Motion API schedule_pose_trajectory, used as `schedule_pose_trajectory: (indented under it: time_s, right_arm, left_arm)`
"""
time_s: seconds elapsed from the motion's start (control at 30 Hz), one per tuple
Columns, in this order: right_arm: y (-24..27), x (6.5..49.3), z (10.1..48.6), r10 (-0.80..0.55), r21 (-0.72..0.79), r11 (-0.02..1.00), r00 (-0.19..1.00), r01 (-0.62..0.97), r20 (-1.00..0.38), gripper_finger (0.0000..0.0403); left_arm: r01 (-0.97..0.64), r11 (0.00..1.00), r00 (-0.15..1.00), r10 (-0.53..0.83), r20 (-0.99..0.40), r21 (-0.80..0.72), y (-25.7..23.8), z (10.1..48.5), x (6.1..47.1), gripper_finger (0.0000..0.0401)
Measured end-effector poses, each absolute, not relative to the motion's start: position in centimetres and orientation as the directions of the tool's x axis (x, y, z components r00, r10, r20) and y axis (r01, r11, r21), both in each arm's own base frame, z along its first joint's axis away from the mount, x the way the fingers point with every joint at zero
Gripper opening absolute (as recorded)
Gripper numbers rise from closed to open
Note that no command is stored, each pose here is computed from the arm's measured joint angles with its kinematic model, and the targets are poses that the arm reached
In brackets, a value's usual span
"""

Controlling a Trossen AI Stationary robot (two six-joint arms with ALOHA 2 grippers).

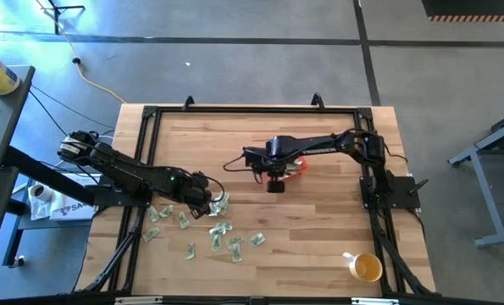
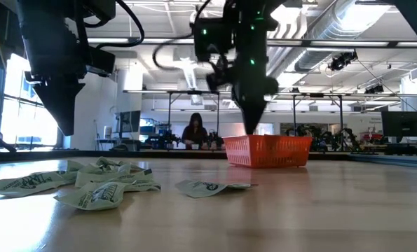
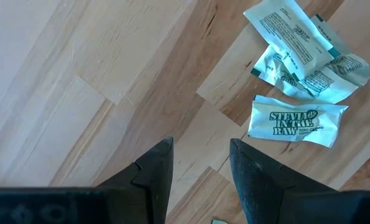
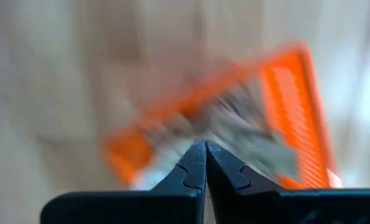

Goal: Pick and place Stevia / Truvia into bins
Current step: Adjust the green stevia packets in the orange basket

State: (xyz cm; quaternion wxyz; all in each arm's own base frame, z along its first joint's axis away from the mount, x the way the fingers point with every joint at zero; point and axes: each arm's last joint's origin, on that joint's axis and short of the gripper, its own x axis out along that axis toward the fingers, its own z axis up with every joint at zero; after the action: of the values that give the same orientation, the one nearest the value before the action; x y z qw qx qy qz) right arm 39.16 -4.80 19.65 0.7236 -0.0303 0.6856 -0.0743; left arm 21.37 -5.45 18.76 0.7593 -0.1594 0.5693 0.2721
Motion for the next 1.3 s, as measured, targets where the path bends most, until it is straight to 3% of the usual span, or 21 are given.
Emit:
schedule_pose_trajectory:
  time_s: [0.1, 0.2, 0.3, 0.47, 0.63, 0.93, 1.17, 1.3]
  right_arm:
    - [-4.8, 39.5, 20.7, -0.060, -0.043, 0.993, 0.146, 0.114, -0.988, 0.0002]
    - [-5.8, 39.1, 21.5, -0.113, -0.080, 0.975, 0.158, 0.206, -0.981, 0.0002]
    - [-7.5, 38.0, 21.7, -0.138, -0.111, 0.952, 0.077, 0.286, -0.987, 0.0002]
    - [-9.9, 36.0, 20.6, -0.001, -0.042, 0.920, -0.106, 0.390, -0.994, 0.0002]
    - [-10.4, 36.2, 19.4, 0.174, 0.121, 0.902, -0.091, 0.414, -0.981, 0.0002]
    - [-9.0, 36.8, 16.6, 0.304, 0.210, 0.889, -0.184, 0.407, -0.935, 0.0003]
    - [-7.9, 38.0, 16.4, 0.444, 0.389, 0.839, -0.064, 0.381, -0.894, 0.0003]
    - [-7.4, 39.2, 16.3, 0.421, 0.403, 0.844, 0.029, 0.353, -0.907, 0.0003]
  left_arm:
    - [-0.595, 0.801, 0.203, 0.232, -0.951, 0.068, -5.4, 18.8, 21.4, 0.0191]
    - [-0.595, 0.801, 0.204, 0.232, -0.951, 0.068, -5.4, 18.8, 21.4, 0.0191]
    - [-0.595, 0.801, 0.204, 0.232, -0.951, 0.068, -5.4, 18.8, 21.4, 0.0191]
    - [-0.595, 0.801, 0.205, 0.231, -0.951, 0.067, -5.4, 18.8, 21.4, 0.0191]
    - [-0.595, 0.801, 0.205, 0.231, -0.951, 0.067, -5.5, 18.8, 21.4, 0.0191]
    - [-0.593, 0.802, 0.193, 0.234, -0.953, 0.076, -5.5, 18.7, 21.3, 0.0191]
    - [-0.592, 0.802, 0.184, 0.237, -0.954, 0.085, -5.4, 18.7, 21.2, 0.0191]
    - [-0.592, 0.802, 0.183, 0.236, -0.954, 0.085, -5.4, 18.7, 21.2, 0.0191]
